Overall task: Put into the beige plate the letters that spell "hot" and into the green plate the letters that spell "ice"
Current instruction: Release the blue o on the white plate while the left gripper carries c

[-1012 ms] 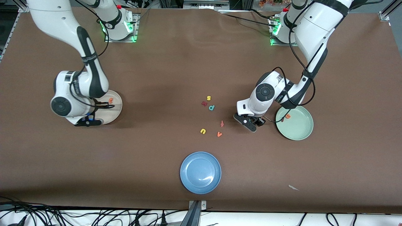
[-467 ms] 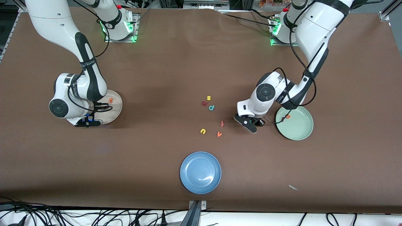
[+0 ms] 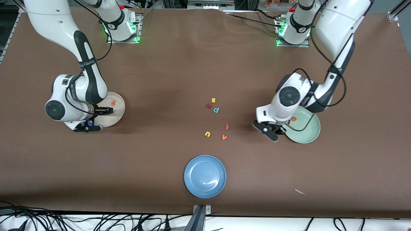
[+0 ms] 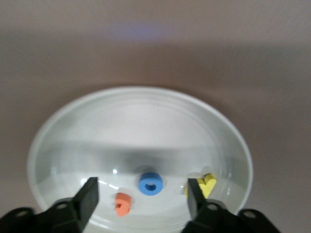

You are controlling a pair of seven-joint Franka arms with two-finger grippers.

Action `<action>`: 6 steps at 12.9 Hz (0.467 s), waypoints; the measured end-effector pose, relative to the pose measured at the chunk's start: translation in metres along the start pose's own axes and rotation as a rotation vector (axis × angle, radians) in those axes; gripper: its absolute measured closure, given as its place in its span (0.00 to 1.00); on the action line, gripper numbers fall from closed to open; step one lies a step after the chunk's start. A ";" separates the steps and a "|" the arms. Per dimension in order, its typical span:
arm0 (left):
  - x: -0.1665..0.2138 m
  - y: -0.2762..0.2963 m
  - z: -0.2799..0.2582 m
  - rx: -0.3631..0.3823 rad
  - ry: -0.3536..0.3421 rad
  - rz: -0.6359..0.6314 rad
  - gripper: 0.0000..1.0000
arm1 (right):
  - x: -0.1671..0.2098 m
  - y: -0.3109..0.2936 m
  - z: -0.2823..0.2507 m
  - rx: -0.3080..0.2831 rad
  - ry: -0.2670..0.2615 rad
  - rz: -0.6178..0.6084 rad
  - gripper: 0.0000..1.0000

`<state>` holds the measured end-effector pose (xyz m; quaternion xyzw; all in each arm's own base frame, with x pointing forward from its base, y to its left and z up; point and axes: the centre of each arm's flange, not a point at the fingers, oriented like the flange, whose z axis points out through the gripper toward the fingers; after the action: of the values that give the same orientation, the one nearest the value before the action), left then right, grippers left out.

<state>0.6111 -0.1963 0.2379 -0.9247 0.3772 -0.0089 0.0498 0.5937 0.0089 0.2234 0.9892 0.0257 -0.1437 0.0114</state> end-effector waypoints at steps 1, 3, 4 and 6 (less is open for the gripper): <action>-0.009 -0.018 -0.002 -0.001 -0.006 0.038 0.73 | 0.001 0.000 -0.026 0.010 0.020 0.001 0.01; -0.032 -0.053 0.004 -0.022 -0.017 0.114 0.73 | -0.005 0.008 -0.083 0.032 0.053 0.014 0.00; -0.046 -0.067 0.009 -0.037 -0.030 0.146 0.73 | -0.013 0.015 -0.111 0.044 0.065 0.022 0.00; -0.068 -0.080 0.025 -0.068 -0.071 0.167 0.73 | -0.029 0.028 -0.158 0.068 0.083 0.048 0.00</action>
<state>0.6193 -0.0895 0.2225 -0.8910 0.4510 0.0407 0.0323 0.6126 -0.0155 0.3838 0.9945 -0.0025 -0.1029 -0.0196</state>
